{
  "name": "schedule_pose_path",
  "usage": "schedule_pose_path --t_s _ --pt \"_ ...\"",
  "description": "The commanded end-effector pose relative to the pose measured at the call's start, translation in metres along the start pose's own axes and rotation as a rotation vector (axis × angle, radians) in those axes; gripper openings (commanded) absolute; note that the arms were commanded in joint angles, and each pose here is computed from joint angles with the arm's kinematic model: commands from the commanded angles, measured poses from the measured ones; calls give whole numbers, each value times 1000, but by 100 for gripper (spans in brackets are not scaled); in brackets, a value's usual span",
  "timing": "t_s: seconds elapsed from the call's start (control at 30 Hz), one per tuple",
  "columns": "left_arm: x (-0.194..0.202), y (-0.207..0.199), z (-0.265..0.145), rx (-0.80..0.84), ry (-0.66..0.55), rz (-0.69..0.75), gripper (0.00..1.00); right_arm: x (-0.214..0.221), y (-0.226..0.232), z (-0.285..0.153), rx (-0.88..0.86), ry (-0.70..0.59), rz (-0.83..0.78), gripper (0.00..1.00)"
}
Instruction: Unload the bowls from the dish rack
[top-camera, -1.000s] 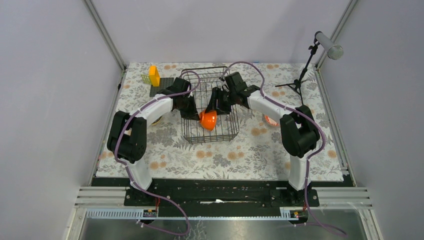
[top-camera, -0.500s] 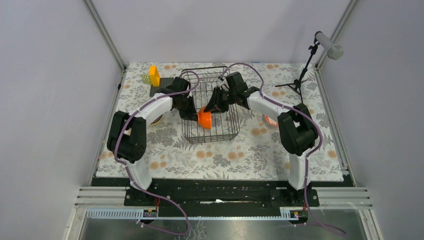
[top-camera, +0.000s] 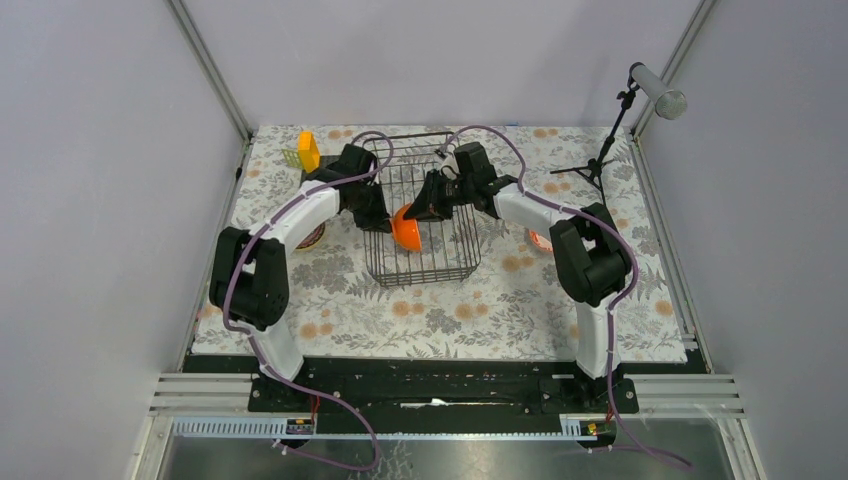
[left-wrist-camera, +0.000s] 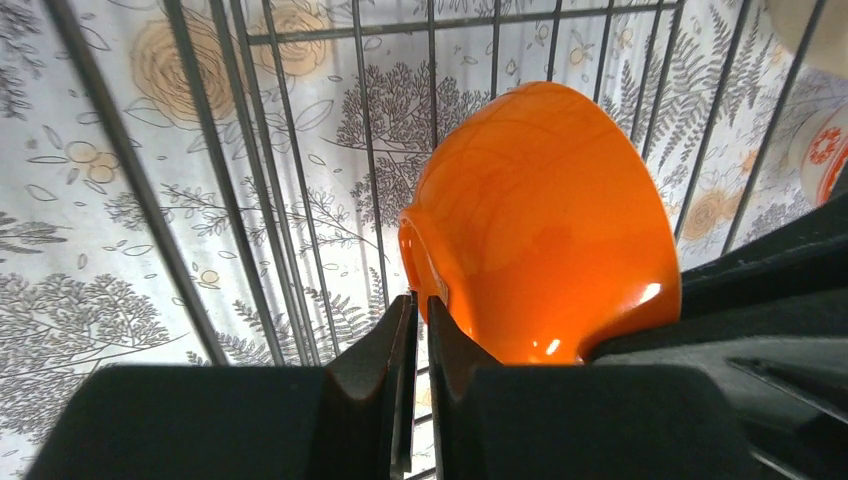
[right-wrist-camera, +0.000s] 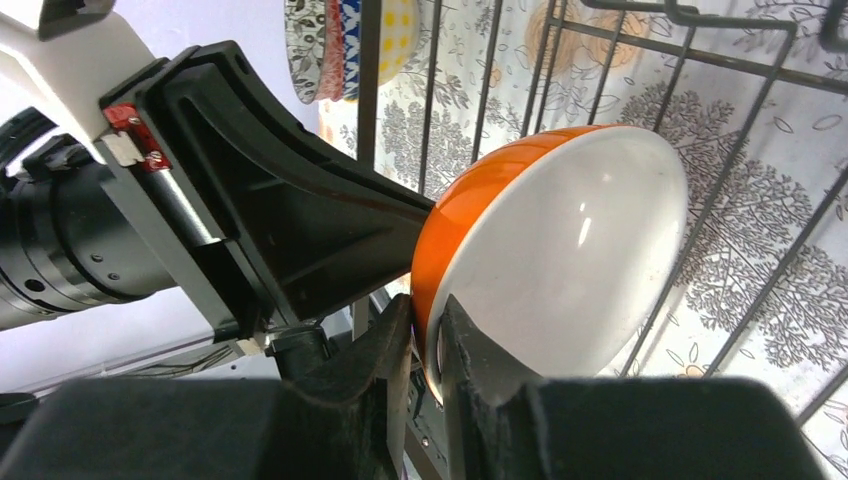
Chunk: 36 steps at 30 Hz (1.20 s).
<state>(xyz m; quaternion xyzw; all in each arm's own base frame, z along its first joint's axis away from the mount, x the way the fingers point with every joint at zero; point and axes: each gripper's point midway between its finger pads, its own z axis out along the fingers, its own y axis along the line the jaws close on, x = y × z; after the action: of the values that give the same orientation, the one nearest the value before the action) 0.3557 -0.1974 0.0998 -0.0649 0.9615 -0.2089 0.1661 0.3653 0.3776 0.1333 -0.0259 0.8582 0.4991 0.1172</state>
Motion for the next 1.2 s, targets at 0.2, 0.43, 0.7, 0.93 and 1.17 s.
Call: schedule_pose_path --t_s 0.2,0.43,0.7,0.93,1.17 --pt "-46 -32 -68 65 -186 7 14 -15 49 -10 -213 -16 -23 0" --pt "-55 -33 -95 60 -253 -5 15 -19 66 -17 -271 -32 -23 0" --pt "-65 -29 -127 32 -372 -16 19 -30 96 -42 -244 -106 -121 0" --pt "-66 -27 -156 53 -507 -19 22 -28 104 -75 -115 -167 -244 0" --pt "-60 -27 -171 89 -576 -15 23 -24 100 -122 62 -299 -349 0"
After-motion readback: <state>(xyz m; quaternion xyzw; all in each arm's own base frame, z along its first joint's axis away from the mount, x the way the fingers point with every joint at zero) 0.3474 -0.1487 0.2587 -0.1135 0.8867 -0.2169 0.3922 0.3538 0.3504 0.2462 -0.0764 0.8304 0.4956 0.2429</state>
